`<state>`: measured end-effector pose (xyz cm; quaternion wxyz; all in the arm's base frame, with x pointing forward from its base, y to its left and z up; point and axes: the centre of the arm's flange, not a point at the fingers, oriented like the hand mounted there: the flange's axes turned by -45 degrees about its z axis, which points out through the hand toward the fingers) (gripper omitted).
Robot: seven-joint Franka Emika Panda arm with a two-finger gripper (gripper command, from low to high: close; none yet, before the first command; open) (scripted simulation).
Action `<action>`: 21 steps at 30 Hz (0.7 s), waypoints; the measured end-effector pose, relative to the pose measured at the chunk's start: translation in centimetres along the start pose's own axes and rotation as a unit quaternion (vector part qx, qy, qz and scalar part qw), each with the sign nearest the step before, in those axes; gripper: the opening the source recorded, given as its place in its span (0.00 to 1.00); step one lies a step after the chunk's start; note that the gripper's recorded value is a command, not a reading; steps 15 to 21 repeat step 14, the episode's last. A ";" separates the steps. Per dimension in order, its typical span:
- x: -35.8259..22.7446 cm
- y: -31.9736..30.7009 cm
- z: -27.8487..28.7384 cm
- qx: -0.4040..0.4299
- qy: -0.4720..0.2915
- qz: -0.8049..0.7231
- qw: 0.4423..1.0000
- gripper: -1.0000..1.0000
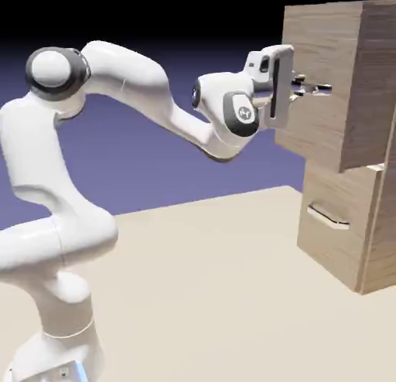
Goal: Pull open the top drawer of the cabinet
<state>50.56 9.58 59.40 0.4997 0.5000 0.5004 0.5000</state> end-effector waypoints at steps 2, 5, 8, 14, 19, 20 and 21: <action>0.0 0.0 -1.5 0.000 0.000 0.000 1.000 0.00; 0.0 0.0 -4.0 0.000 0.000 0.000 1.000 0.00; 0.0 0.0 -6.7 0.000 0.000 0.000 1.000 0.00; 0.0 0.0 -10.3 0.000 0.000 -0.002 1.000 1.00; 0.0 0.0 -10.3 0.000 0.000 -0.002 1.000 1.00; 0.0 0.0 -10.3 0.000 0.000 -0.002 1.000 1.00; 0.0 0.0 -10.3 0.000 0.000 -0.002 1.000 1.00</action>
